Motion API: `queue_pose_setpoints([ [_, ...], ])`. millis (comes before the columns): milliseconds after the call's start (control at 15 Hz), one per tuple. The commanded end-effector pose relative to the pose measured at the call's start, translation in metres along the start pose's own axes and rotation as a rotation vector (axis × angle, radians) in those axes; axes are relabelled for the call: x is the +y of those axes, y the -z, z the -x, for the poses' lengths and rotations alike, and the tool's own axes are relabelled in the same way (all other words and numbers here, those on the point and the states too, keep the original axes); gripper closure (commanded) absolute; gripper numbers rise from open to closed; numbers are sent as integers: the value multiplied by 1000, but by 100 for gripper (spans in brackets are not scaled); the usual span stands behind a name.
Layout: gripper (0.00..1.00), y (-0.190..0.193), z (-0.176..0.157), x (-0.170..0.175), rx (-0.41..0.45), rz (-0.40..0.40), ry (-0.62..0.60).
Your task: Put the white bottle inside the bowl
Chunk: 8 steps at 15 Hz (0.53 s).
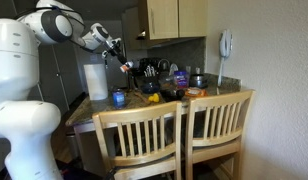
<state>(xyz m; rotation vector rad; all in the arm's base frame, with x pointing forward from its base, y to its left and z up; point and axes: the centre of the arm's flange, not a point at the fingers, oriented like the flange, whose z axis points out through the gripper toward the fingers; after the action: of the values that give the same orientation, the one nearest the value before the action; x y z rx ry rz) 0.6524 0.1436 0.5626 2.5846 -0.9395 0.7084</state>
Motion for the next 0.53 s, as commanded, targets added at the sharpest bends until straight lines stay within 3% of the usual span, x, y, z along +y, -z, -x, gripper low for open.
queue_pose_setpoints([
  [0, 71, 12, -33, 9, 151, 36, -138],
  [267, 71, -14, -67, 13, 311, 148, -279],
  [467, 71, -59, -76, 9, 346, 236, -324],
])
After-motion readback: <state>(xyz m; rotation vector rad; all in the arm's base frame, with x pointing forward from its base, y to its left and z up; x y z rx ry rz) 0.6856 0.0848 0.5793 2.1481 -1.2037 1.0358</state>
